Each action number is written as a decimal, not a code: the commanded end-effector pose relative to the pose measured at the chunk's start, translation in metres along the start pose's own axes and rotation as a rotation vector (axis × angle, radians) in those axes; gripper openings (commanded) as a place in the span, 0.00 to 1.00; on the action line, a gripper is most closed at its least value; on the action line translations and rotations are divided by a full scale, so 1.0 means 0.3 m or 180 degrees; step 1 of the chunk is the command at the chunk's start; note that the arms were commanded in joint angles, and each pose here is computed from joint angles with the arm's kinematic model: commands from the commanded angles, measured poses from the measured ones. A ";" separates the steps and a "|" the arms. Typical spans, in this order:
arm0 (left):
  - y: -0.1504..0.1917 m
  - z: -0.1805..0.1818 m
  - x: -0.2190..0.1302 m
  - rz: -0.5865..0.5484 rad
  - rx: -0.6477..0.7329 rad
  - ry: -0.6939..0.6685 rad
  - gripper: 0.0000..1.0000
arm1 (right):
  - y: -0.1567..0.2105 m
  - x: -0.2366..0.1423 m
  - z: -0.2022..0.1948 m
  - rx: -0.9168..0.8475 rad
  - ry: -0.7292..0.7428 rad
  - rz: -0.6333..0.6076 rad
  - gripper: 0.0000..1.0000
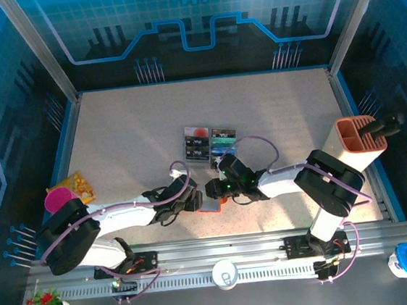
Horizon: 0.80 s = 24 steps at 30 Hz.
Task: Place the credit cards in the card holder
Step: Flip over the card slot in the card holder.
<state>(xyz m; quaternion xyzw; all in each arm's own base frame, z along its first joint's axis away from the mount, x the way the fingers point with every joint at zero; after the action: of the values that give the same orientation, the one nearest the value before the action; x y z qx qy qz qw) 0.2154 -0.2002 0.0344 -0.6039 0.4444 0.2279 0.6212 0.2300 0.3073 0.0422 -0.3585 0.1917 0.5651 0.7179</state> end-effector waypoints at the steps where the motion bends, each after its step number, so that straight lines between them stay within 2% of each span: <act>1: 0.102 0.005 0.030 0.0350 0.0030 0.0060 0.63 | -0.004 -0.031 0.037 -0.0055 -0.0054 0.0000 0.31; 8: 0.109 0.006 0.030 0.0337 0.0005 0.0072 0.62 | -0.031 -0.065 0.041 -0.0020 -0.0072 -0.0116 0.45; 16: 0.112 0.007 0.029 0.0335 0.0006 0.0075 0.61 | -0.022 -0.053 0.020 0.0046 -0.0061 -0.0107 0.54; 20: 0.111 0.006 0.029 0.0328 0.0003 0.0079 0.61 | -0.023 -0.067 0.026 0.0062 -0.0111 -0.0152 0.63; 24: 0.112 0.006 0.030 0.0333 0.0010 0.0076 0.60 | -0.033 -0.098 0.040 0.0053 -0.0162 -0.0237 0.66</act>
<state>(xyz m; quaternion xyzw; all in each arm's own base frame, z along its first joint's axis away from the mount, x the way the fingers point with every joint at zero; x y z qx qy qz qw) 0.2176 -0.2014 0.0331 -0.6106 0.4394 0.2211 0.6206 0.2276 0.2978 0.0601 -0.3477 0.1818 0.5543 0.7340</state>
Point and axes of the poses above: each hand's point on the last joint's axis, 136 mm out from that joint toward the fingers, its own x axis out along the fingers, its own z axis along the line the jaws close on, y = z × x, the point moved 2 cm from there along -x, back along the fingers, and after that the axes turned 8 degrees about x, right-handed, at the moved point
